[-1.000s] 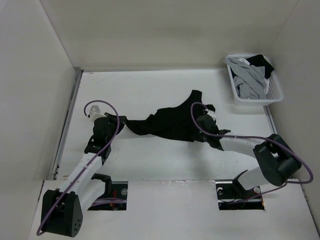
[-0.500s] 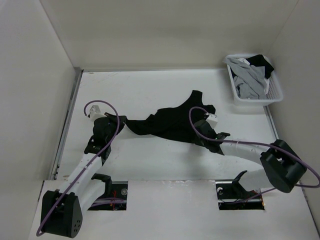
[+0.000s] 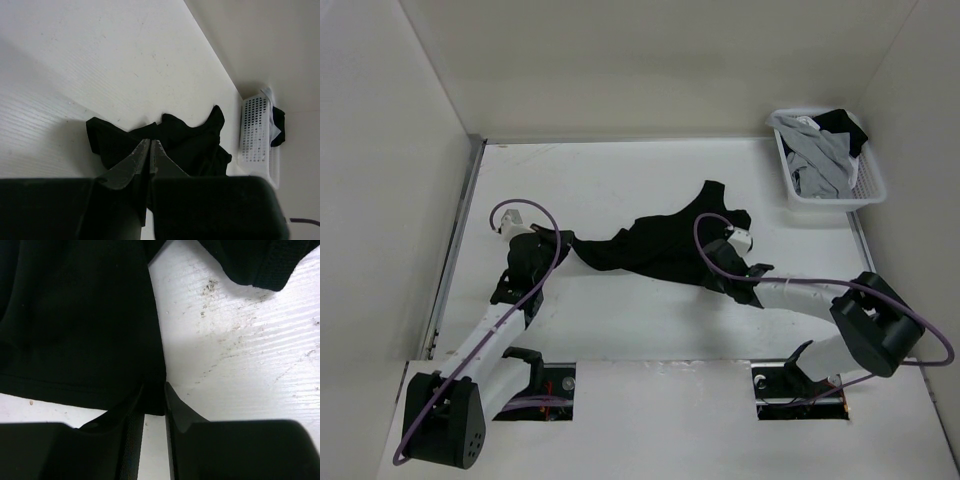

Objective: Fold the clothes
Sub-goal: Flatten the tank top out

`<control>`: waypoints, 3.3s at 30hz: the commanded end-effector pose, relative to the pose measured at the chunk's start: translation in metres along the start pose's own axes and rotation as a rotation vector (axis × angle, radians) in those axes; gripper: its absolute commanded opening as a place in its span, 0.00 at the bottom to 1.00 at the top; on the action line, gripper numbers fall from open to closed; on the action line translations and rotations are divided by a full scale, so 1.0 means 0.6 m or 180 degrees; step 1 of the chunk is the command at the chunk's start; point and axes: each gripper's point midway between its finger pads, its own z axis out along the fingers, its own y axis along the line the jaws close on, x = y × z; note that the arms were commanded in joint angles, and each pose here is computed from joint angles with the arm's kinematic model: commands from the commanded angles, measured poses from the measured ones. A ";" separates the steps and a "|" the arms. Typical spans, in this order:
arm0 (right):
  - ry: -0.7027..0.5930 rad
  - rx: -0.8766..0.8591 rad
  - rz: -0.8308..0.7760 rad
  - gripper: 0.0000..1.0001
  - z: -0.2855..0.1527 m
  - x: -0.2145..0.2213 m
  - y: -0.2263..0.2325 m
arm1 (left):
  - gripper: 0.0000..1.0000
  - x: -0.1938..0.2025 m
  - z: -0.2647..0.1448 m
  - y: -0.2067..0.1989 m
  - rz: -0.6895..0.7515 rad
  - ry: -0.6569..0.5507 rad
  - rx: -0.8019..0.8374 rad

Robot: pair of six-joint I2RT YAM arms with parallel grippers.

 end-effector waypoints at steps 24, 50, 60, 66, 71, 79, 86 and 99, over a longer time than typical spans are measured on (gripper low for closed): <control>-0.0642 -0.0422 0.0085 0.00 -0.095 -0.099 0.052 | 0.00 -0.057 -0.014 -0.082 -0.0170 -0.0281 0.0426; -0.3273 -0.2194 -0.0012 0.01 -0.846 -0.587 0.153 | 0.00 -0.456 -0.525 -0.514 -0.0323 -0.2432 0.2372; -0.2324 -0.1819 -0.0063 0.01 -0.455 -0.684 0.228 | 0.00 -0.406 -0.102 -0.372 -0.0088 -0.1709 0.0912; -0.2106 -0.1677 0.0009 0.01 -0.320 -0.764 0.239 | 0.00 -0.446 0.041 -0.365 -0.0102 -0.1576 0.0705; -0.2311 -0.1782 0.0064 0.00 -0.356 -0.823 0.249 | 0.00 -0.492 0.045 -0.434 -0.0016 -0.1644 0.0946; -0.2773 -0.2060 0.0023 0.01 -0.502 -0.848 0.262 | 0.00 -0.536 -0.054 -0.509 0.0100 -0.1936 0.1330; -0.2444 -0.1824 0.0010 0.02 -0.450 -0.774 0.217 | 0.00 -0.491 -0.067 -0.453 0.0101 -0.1887 0.1174; -0.1454 -0.1843 0.0107 0.01 -0.324 -0.286 0.088 | 0.00 -0.201 -0.182 -0.107 0.0228 -0.1180 0.0282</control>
